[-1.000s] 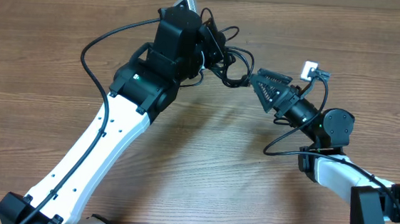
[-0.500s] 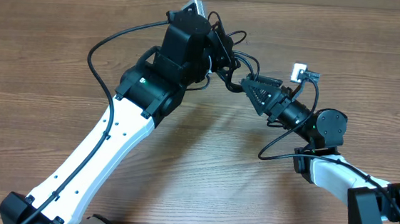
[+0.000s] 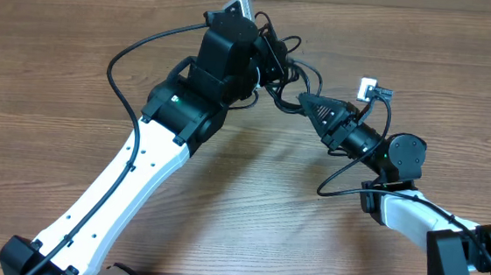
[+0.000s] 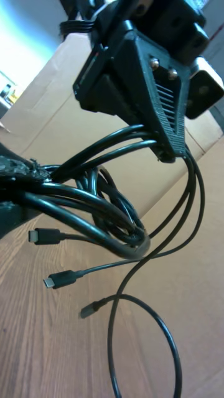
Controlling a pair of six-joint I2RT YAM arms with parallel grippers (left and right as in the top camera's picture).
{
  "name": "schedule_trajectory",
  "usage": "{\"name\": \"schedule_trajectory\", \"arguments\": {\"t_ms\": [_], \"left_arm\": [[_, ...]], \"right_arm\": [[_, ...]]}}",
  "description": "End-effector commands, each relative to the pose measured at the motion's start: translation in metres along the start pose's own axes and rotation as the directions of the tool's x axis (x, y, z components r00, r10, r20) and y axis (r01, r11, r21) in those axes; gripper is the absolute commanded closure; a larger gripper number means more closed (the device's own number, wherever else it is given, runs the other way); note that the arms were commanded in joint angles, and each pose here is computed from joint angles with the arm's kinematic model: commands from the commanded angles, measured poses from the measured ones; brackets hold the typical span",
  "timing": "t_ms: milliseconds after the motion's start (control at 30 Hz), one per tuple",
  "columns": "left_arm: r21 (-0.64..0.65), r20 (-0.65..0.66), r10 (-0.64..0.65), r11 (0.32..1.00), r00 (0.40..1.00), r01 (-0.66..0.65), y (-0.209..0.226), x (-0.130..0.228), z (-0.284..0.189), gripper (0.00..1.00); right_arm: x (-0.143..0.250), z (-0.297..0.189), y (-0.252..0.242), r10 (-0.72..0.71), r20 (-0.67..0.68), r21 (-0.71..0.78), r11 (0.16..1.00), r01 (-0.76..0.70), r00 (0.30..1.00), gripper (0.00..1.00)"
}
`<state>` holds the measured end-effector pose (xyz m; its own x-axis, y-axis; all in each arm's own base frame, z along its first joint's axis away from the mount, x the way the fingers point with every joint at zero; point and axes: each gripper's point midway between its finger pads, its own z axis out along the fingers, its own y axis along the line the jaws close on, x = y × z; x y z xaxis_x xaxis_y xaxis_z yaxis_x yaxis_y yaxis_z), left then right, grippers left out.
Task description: Untangle cables
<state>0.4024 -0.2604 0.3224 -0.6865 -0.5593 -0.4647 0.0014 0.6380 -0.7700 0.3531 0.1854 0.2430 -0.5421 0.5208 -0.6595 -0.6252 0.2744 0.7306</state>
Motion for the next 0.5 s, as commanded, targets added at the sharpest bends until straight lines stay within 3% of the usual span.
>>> {"name": "schedule_trajectory", "arguments": {"t_ms": [0, 200, 300, 467], "left_arm": [[0.022, 0.021, 0.019, 1.000, 1.000, -0.020, -0.009, -0.006, -0.004, 0.96], [0.001, 0.007, 0.030, 1.000, 1.000, -0.030, -0.004, -0.003, -0.004, 0.80], [-0.018, -0.007, 0.047, 0.999, 0.999, -0.047, 0.001, 0.000, -0.004, 0.54], [-0.056, -0.050, 0.184, 0.981, 0.982, -0.187, 0.012, 0.008, -0.005, 0.28]], "right_arm": [[-0.005, 0.002, 0.003, -0.019, 0.016, -0.006, 1.000, 0.019, 1.000, 0.96], [-0.008, 0.002, 0.000, -0.020, 0.032, 0.005, 1.000, 0.019, 0.999, 0.96], [-0.009, 0.002, 0.000, -0.020, 0.035, 0.008, 1.000, 0.020, 0.999, 0.96], [-0.010, 0.001, -0.004, -0.013, 0.041, 0.022, 1.000, 0.012, 0.999, 0.96]]}}
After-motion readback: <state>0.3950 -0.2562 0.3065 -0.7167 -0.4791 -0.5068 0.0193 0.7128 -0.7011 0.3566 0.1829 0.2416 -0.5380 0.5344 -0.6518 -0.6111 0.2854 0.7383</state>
